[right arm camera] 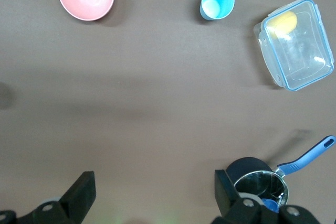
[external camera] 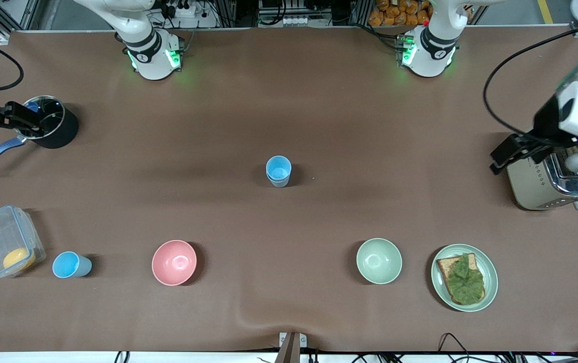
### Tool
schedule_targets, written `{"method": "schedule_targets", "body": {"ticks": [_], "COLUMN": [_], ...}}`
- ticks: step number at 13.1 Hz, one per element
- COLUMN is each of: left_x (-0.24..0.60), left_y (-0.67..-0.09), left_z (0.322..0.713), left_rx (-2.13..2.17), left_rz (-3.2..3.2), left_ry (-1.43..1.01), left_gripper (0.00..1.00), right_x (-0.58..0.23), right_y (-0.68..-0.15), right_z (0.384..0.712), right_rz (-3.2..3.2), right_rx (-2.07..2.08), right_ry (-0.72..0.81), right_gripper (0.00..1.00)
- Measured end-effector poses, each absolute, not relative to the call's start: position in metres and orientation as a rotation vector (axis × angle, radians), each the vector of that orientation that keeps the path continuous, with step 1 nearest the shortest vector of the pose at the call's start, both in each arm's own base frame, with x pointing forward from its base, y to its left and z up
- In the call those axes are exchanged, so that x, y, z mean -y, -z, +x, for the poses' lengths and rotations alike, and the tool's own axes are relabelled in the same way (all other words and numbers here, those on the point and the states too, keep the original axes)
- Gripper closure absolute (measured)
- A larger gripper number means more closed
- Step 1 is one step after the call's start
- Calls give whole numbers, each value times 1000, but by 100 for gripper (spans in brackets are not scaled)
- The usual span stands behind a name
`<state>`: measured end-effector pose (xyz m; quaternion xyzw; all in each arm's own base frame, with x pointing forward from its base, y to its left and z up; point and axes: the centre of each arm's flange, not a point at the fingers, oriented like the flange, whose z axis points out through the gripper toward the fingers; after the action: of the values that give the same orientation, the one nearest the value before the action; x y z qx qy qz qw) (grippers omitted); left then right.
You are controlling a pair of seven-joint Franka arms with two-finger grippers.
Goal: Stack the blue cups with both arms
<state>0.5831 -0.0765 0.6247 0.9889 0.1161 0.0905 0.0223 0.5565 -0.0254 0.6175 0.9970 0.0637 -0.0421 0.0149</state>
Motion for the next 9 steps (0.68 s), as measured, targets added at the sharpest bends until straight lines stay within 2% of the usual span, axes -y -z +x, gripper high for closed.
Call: {"method": "schedule_targets", "body": {"ticks": [9], "left_x": [55], "left_y": [-624], "left_z": [575], "left_rx": [-201], "left_rz": [3112], "left_ry": [-197], "left_gripper": [0], "right_x": [25], "right_y": [-618], "right_z": [557], "right_rz": [3102], "right_rx": [-200], "right_ry": [121], "right_gripper": [0]}}
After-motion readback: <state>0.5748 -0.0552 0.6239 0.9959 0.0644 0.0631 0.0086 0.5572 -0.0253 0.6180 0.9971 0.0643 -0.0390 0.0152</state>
